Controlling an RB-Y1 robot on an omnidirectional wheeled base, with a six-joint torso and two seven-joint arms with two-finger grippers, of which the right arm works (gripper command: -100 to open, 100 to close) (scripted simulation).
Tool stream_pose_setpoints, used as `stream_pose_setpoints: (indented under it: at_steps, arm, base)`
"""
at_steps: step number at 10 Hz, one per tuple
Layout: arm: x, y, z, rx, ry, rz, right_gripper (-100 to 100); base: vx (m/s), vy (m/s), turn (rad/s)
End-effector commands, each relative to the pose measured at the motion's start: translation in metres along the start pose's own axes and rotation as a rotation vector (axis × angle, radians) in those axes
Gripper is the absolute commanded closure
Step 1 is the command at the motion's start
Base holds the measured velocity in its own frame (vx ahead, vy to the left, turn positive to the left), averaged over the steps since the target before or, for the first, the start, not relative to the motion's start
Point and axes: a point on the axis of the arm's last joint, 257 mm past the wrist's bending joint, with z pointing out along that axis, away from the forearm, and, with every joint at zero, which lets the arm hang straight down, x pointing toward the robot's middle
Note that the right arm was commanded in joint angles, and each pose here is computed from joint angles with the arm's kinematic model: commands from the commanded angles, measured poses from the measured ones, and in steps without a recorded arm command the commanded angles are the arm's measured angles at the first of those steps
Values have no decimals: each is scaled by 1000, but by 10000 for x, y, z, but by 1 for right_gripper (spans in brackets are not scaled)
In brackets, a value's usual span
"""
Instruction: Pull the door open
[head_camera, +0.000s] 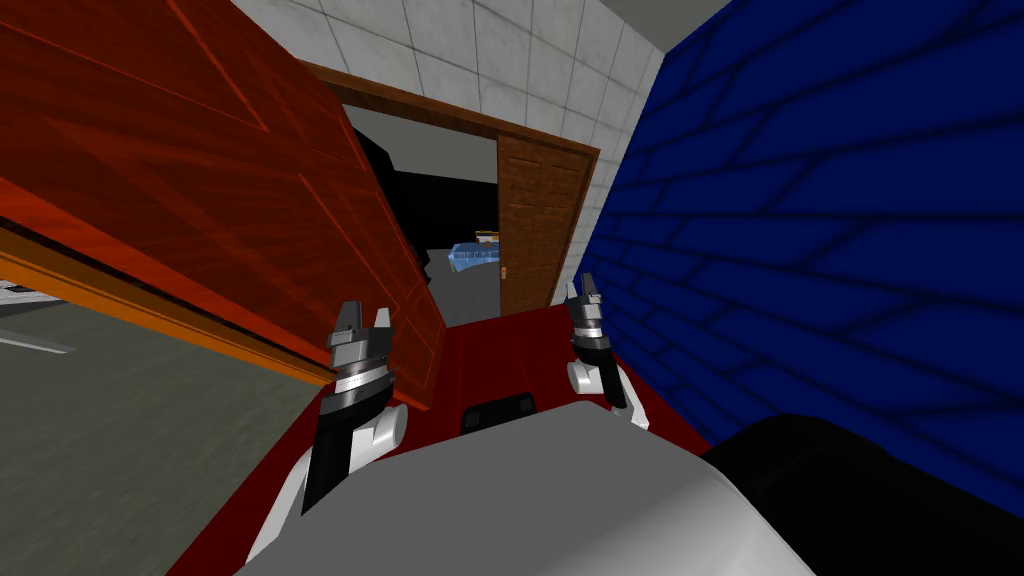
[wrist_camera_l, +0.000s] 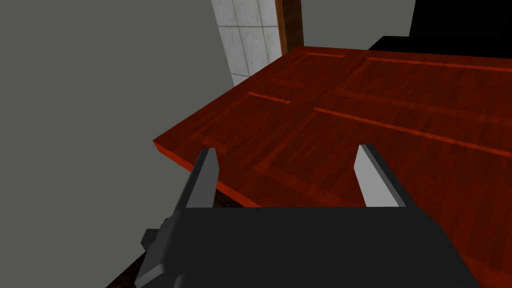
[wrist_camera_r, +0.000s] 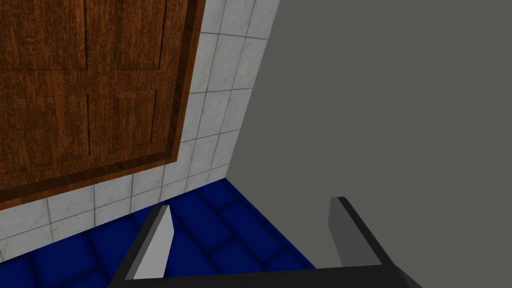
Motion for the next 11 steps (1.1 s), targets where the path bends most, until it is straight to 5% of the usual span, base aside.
stream_pose_setpoints:
  at_steps: [1,11]
  arm:
    - [28,-95,-20,12,10,5,-100]
    - [197,-758,-200,102,71,46,-100]
  base:
    - [158,-1,19]
    - [135,17,-4]
